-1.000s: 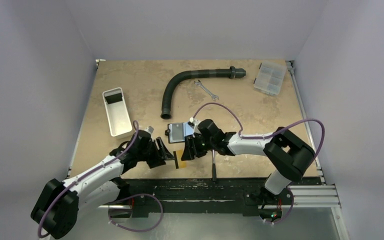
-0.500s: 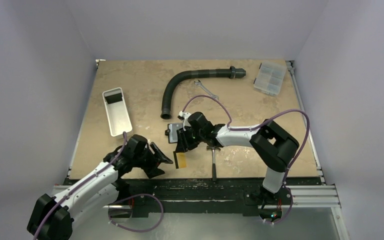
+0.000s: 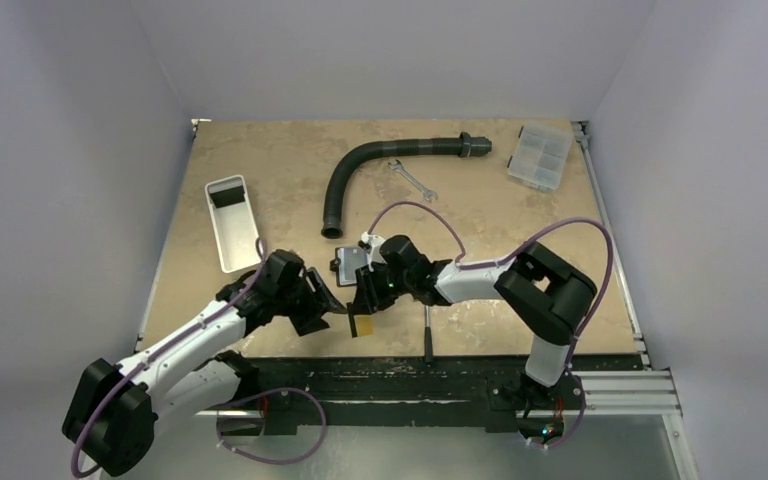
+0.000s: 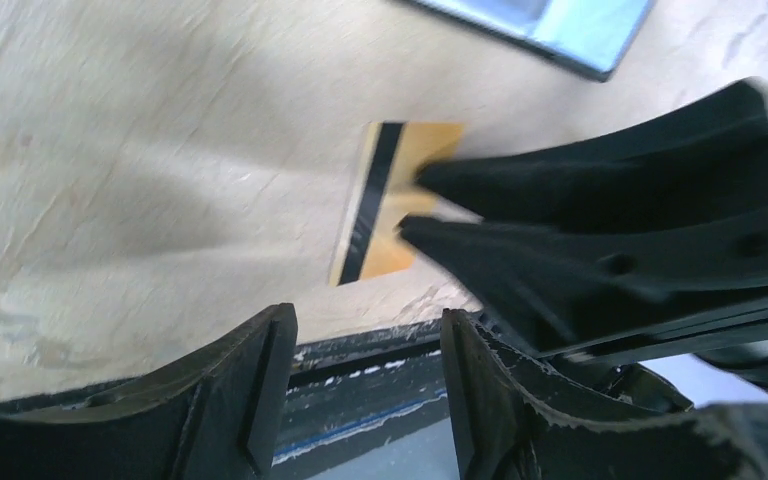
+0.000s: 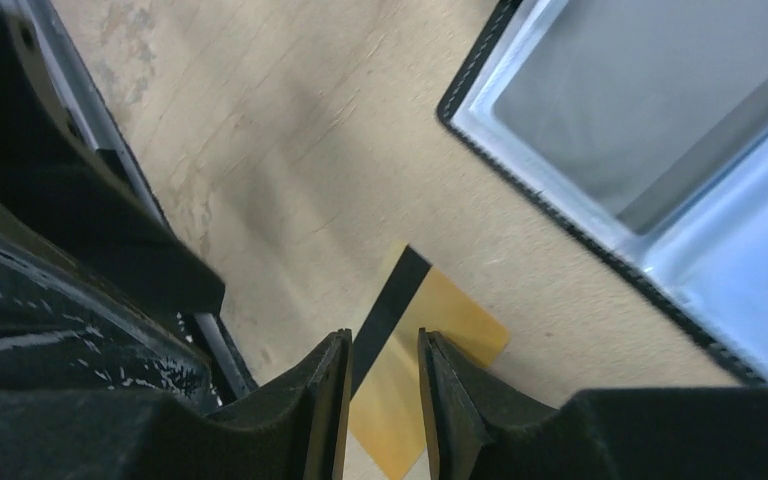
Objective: Put the credit cards into the card holder
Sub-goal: Pick up the credit card from the center of the board.
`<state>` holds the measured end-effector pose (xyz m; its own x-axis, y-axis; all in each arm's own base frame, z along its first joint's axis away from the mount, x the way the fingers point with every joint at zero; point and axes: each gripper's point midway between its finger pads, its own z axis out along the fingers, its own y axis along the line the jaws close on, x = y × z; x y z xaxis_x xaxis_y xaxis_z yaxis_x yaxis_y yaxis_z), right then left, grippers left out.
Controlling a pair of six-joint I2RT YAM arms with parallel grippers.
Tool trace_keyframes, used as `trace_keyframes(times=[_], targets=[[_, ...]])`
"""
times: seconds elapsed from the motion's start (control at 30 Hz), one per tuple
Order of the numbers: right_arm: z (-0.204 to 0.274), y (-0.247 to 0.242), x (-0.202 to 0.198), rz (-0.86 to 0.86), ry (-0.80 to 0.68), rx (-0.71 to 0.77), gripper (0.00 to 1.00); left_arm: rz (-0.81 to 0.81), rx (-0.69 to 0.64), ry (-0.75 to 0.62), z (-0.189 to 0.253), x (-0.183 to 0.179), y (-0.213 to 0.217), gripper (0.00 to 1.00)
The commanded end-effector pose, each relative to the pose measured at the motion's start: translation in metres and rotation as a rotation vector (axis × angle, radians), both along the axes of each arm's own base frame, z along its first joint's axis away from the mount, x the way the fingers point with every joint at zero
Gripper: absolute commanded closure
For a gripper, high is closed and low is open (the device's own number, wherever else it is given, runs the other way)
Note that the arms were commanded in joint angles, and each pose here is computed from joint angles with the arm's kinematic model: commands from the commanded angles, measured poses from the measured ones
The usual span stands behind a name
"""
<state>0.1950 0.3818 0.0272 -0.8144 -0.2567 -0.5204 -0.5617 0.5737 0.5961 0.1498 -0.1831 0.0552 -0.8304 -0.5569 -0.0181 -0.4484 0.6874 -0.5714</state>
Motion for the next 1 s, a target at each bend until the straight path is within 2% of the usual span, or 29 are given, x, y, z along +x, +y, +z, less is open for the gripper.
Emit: trace_keyframes(times=[0.0,0.1,0.3,0.4,0.6,0.73,0.97], targets=[[0.000,-0.006,-0.025,0.034,0.024,-0.017,0.61,-0.134,0.058,-0.210,0.024,0.032,-0.007,0.42],[0.016,-0.010,-0.021,0.015,-0.013,-0.013,0.59,-0.221,0.016,-0.284,0.027,0.043,-0.023,0.42],[0.031,-0.043,-0.025,-0.027,-0.096,-0.054,0.36,-0.340,0.021,-0.362,0.022,0.066,-0.043,0.41],[0.033,-0.057,-0.039,-0.005,-0.121,-0.048,0.31,-0.375,0.030,-0.393,0.019,0.074,-0.048,0.41],[0.049,-0.051,-0.080,0.095,-0.200,0.008,0.30,-0.405,0.022,-0.430,0.014,0.087,-0.058,0.41],[0.074,-0.030,-0.109,0.143,-0.371,0.046,0.30,-0.428,0.015,-0.419,0.007,0.090,-0.064,0.41],[0.105,-0.038,-0.102,0.047,-0.493,0.130,0.29,-0.456,0.043,-0.394,-0.007,0.085,-0.061,0.41]])
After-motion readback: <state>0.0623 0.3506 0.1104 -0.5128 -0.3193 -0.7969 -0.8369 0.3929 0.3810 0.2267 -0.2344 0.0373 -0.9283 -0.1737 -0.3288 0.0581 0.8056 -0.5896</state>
